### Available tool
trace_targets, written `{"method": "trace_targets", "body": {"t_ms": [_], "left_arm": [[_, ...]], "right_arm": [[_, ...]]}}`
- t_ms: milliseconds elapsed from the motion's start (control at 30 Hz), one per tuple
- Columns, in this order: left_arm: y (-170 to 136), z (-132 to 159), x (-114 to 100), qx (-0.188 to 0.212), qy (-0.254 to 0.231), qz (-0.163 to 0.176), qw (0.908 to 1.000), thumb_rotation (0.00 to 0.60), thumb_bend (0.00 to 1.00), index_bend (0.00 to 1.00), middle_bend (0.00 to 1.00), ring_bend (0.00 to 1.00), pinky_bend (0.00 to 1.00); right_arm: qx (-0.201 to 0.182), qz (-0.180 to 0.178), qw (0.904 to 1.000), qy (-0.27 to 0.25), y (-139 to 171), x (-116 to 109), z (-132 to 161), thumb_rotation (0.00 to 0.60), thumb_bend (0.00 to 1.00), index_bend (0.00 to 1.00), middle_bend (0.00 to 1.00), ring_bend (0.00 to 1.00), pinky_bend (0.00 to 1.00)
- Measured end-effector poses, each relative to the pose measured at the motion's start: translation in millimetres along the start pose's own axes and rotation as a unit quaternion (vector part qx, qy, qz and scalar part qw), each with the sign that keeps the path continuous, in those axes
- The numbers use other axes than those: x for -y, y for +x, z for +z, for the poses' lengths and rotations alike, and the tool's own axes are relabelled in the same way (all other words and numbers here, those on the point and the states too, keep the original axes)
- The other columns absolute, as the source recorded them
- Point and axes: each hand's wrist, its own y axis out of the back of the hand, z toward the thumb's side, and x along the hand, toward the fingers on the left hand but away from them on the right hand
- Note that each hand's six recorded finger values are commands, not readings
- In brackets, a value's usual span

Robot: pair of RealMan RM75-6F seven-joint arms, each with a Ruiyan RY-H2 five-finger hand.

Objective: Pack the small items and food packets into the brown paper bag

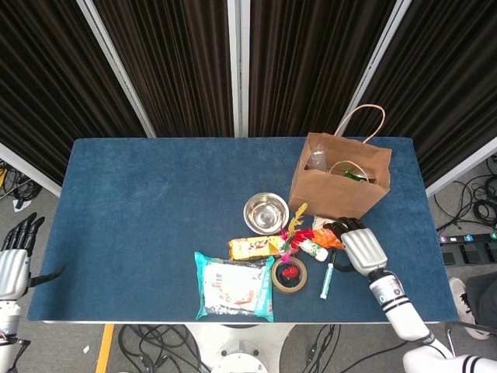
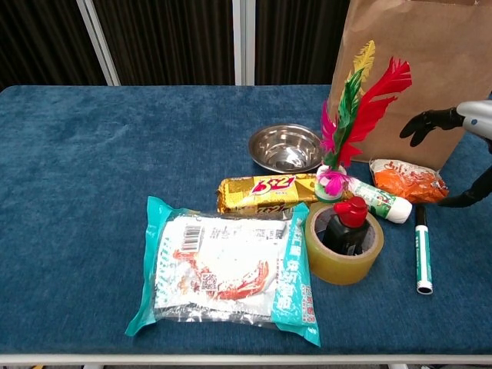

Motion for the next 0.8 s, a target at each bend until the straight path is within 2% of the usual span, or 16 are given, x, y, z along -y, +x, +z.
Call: {"method": "trace_targets", "body": {"t_ms": [200,433,800], "left_arm": [[-1.6,-3.7,0.4,-0.003,-0.001,-0.001,1.0000,0.600,0.14,0.08,0.06,0.00,0.12],[-2.3,-6.1,2.6,-0.004,-0.001,-0.003,1.0000,0.600,0.14,0.08,0.06,0.00,0.12],[-4.1,-12.1,1.9,-0.009,-0.004,-0.002,1.0000,0.600,0.14,0.08,0.06,0.00,0.12]], "right_arm": [[0.028,-0.008,0.9995,0.016,-12.1,17.7,-12.0,0.600,0.00,0.22,0.25,0.14,0.17],[0.028,-0.022,0.9977,0.057,-20.9,21.6,-12.0,0.600,0.00,0.22,0.25,0.14,0.17],[0.035,-0.025,0.9952,0.088,-39.2,39.9,-9.4,0.600,0.00,0.25,0.25,0.14,0.17]]}}
